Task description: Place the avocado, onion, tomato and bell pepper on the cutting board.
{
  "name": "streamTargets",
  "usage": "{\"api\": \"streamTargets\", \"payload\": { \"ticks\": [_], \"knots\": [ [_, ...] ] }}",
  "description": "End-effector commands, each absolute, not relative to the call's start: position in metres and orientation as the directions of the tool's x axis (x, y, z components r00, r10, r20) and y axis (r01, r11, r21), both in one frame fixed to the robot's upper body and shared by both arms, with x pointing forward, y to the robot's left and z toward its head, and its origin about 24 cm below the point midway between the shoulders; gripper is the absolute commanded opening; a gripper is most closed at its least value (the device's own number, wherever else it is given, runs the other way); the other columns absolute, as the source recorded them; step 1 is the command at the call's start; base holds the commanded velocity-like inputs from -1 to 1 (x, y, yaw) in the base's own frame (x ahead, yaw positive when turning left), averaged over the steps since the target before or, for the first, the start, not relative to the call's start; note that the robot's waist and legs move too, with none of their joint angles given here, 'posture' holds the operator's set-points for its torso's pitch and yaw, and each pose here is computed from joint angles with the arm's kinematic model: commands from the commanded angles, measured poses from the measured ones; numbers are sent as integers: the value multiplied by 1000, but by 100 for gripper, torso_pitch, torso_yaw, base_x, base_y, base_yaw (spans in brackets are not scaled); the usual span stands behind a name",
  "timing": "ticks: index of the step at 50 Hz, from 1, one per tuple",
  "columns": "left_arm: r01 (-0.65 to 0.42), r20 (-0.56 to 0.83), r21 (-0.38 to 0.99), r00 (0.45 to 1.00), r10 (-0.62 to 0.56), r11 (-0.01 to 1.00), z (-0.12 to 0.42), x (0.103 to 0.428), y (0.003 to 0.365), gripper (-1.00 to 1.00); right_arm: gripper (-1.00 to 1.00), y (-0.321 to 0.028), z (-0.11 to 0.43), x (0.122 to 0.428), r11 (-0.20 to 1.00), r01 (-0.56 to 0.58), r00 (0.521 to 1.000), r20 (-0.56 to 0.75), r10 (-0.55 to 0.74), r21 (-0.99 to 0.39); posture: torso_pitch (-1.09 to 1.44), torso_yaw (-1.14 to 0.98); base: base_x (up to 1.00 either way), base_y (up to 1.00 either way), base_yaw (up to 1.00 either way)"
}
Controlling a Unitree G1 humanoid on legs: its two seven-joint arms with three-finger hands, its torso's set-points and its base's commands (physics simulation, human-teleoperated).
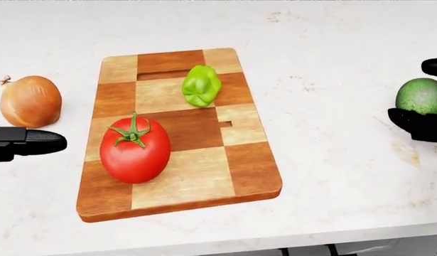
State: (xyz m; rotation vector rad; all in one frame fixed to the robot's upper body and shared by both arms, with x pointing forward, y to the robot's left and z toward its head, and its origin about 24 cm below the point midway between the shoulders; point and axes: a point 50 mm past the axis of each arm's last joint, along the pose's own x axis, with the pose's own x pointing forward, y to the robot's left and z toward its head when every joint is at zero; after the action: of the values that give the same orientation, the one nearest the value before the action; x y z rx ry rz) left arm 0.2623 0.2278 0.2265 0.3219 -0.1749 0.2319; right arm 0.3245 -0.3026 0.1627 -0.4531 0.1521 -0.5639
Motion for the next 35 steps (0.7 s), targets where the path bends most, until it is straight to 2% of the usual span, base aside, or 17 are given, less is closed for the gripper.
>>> {"api": "streamTargets", "payload": {
  "ticks": [1, 14, 29, 33, 35],
  "knots": [
    [-273, 287, 298, 939, 187, 915, 241, 258, 226, 100, -13, -300, 181, 327, 747, 495, 847, 54, -529, -443, 0, 0, 0, 0, 0],
    [-275, 288, 299, 939, 188, 914, 242, 257, 227, 100, -51, -295, 186, 325, 754, 474, 862, 65, -503, -454, 0, 0, 0, 0, 0],
    [-274, 285, 300, 940, 188, 914, 240, 259, 227, 100, -60, -249, 216, 334, 803, 370, 927, 125, -354, -468, 0, 0, 0, 0, 0],
    [-271, 285, 301, 941, 186, 914, 240, 259, 226, 100, -60, -225, 221, 332, 827, 286, 958, 150, -244, -484, 0, 0, 0, 0, 0],
    [-272, 284, 301, 941, 186, 914, 239, 259, 226, 100, -60, -222, 222, 329, 827, 281, 960, 153, -236, -487, 0, 0, 0, 0, 0]
  ]
}}
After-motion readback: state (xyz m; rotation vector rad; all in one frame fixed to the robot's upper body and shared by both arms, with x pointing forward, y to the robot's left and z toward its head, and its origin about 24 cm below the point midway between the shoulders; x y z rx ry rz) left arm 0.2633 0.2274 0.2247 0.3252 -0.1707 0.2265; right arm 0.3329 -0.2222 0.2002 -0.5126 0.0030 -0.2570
